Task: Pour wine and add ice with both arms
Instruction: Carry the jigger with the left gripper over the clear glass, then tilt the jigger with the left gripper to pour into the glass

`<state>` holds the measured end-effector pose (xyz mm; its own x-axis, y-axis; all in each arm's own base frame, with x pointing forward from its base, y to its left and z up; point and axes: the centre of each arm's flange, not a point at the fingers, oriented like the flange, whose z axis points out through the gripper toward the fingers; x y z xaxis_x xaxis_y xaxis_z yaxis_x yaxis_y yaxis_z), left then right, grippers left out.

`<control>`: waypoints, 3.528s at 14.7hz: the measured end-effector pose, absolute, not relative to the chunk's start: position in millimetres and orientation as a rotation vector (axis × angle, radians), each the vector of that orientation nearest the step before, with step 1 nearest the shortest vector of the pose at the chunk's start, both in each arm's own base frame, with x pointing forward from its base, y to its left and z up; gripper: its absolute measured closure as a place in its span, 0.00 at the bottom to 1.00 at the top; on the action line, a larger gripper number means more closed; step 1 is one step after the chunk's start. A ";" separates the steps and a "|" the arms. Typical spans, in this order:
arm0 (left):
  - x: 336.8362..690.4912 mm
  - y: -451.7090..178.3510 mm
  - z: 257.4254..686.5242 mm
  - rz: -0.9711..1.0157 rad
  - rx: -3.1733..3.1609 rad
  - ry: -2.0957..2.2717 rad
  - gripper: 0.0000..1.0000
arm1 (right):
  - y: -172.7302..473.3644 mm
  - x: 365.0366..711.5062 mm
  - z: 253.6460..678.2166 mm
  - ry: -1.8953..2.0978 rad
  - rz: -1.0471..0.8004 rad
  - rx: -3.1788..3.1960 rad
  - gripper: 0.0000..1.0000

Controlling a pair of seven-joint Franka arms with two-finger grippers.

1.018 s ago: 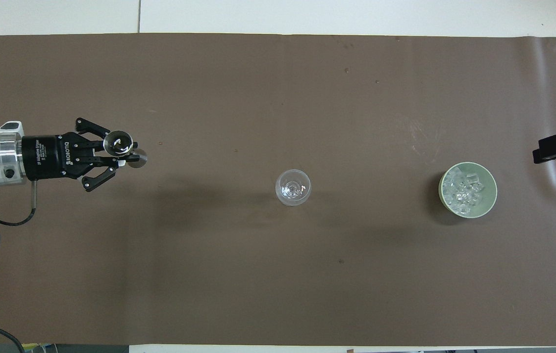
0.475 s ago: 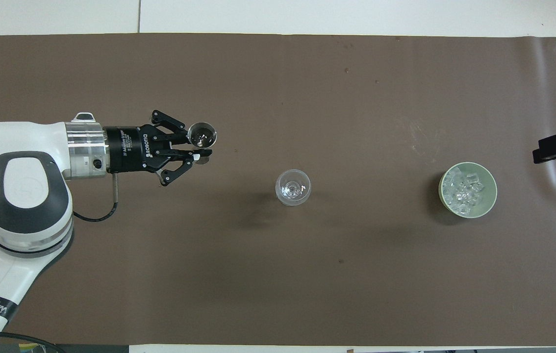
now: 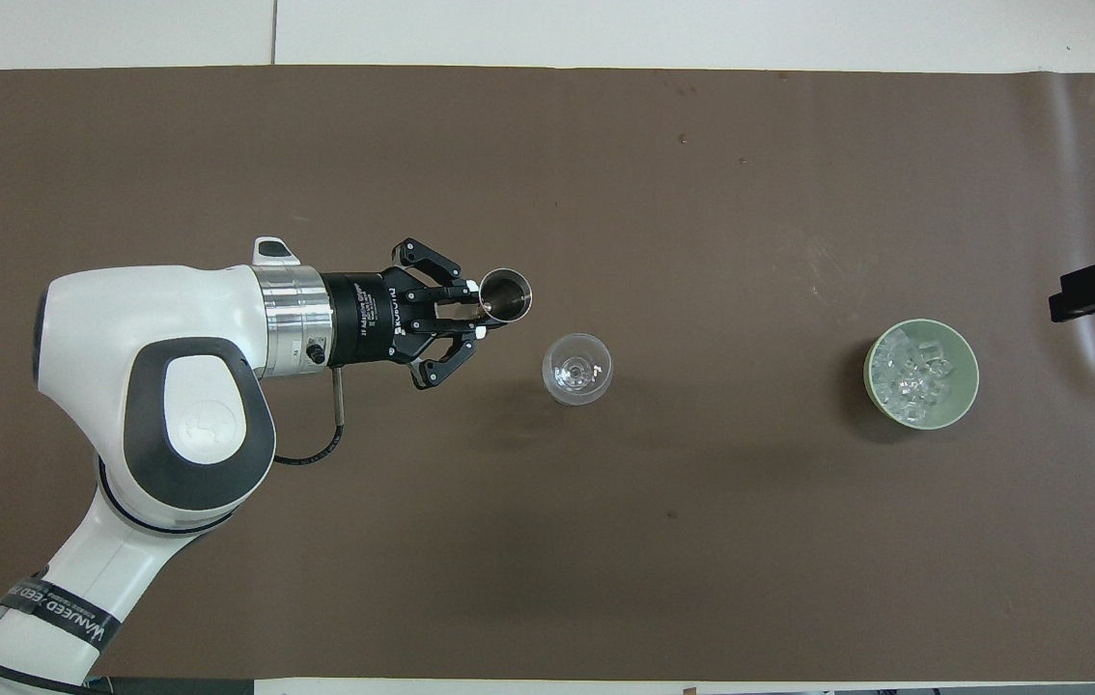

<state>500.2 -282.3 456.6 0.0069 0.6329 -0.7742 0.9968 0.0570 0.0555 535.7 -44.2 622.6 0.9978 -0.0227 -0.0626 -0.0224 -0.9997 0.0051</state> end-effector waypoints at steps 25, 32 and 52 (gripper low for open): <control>470.9 -351.1 455.5 -0.170 2.182 1.385 0.78 | -44.2 535.7 622.6 -0.035 -0.098 3.135 0.00; 467.6 -356.9 457.1 -0.083 2.262 1.313 0.78 | -44.2 535.7 622.6 -0.035 -0.098 3.135 0.00; 464.7 -384.7 473.8 0.159 2.434 1.098 0.78 | -44.2 535.7 622.6 -0.035 -0.098 3.135 0.00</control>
